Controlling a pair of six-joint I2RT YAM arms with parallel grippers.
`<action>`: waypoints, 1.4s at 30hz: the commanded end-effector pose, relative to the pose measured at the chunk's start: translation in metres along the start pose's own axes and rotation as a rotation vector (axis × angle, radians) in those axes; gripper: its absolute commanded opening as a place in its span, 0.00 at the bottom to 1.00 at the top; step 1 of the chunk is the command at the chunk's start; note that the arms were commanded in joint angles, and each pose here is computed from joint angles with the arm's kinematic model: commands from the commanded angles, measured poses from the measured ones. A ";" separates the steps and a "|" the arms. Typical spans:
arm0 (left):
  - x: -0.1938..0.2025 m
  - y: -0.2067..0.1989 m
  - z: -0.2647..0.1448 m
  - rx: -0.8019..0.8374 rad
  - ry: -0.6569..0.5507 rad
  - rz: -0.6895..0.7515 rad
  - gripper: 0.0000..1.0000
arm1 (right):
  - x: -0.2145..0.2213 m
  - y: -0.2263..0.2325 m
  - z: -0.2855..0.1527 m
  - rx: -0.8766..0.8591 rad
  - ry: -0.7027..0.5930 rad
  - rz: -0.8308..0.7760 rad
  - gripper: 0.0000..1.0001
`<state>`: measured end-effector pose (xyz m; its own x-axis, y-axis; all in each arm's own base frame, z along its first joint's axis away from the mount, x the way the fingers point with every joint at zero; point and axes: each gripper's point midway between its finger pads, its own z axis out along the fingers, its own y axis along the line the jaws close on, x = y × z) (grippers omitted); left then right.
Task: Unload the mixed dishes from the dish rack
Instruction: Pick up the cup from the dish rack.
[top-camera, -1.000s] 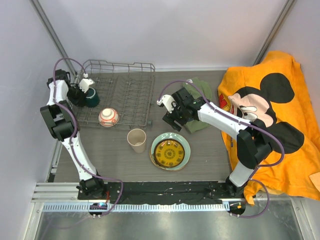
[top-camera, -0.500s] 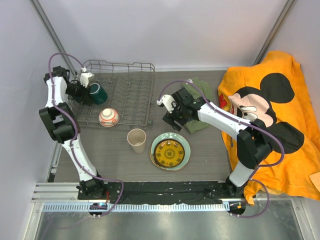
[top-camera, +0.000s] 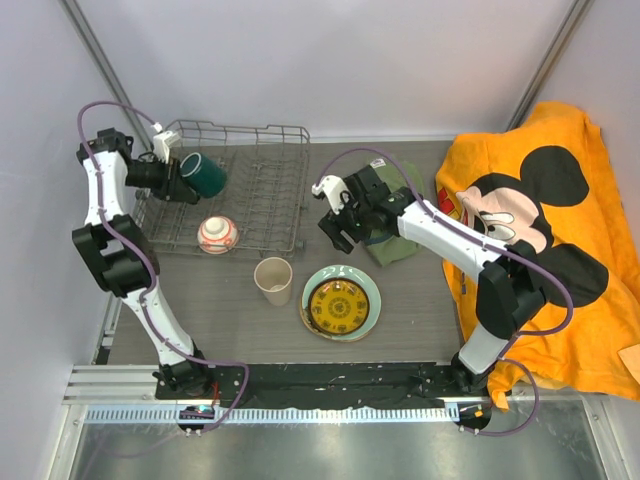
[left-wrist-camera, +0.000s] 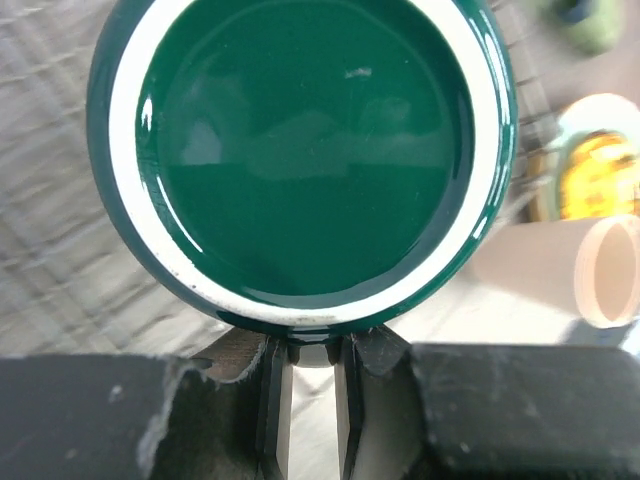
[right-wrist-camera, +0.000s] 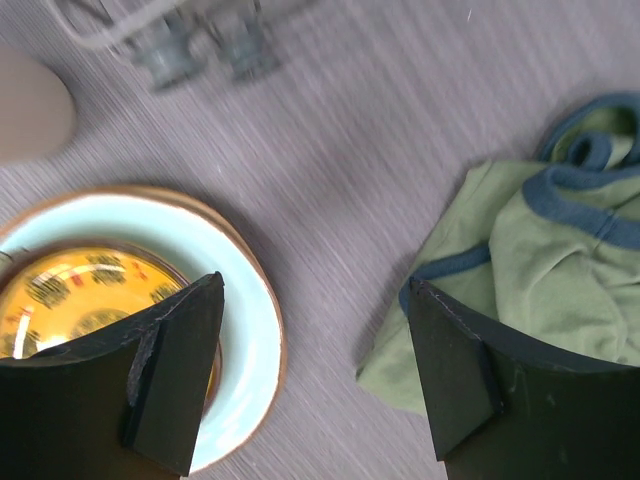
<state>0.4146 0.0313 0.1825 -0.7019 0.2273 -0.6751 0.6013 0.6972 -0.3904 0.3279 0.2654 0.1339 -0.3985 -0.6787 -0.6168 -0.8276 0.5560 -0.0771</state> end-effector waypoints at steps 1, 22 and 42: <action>-0.029 -0.063 -0.017 0.156 -0.162 -0.079 0.00 | -0.071 -0.004 -0.037 0.005 -0.245 0.036 0.78; -0.036 -0.169 -0.043 0.552 -0.368 -0.376 0.00 | -0.166 -0.012 -0.064 -0.058 -0.650 0.184 0.78; -0.090 -0.222 -0.055 0.722 -0.340 -0.387 0.00 | -0.208 -0.013 -0.084 -0.215 -0.782 0.281 0.78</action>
<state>0.3574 -0.0773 0.2868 -0.6882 -0.0745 -0.7217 0.6654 0.3318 -0.6687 0.3810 0.3573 0.2851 -0.3428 -0.0424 -0.9385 -0.8070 0.5247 0.2710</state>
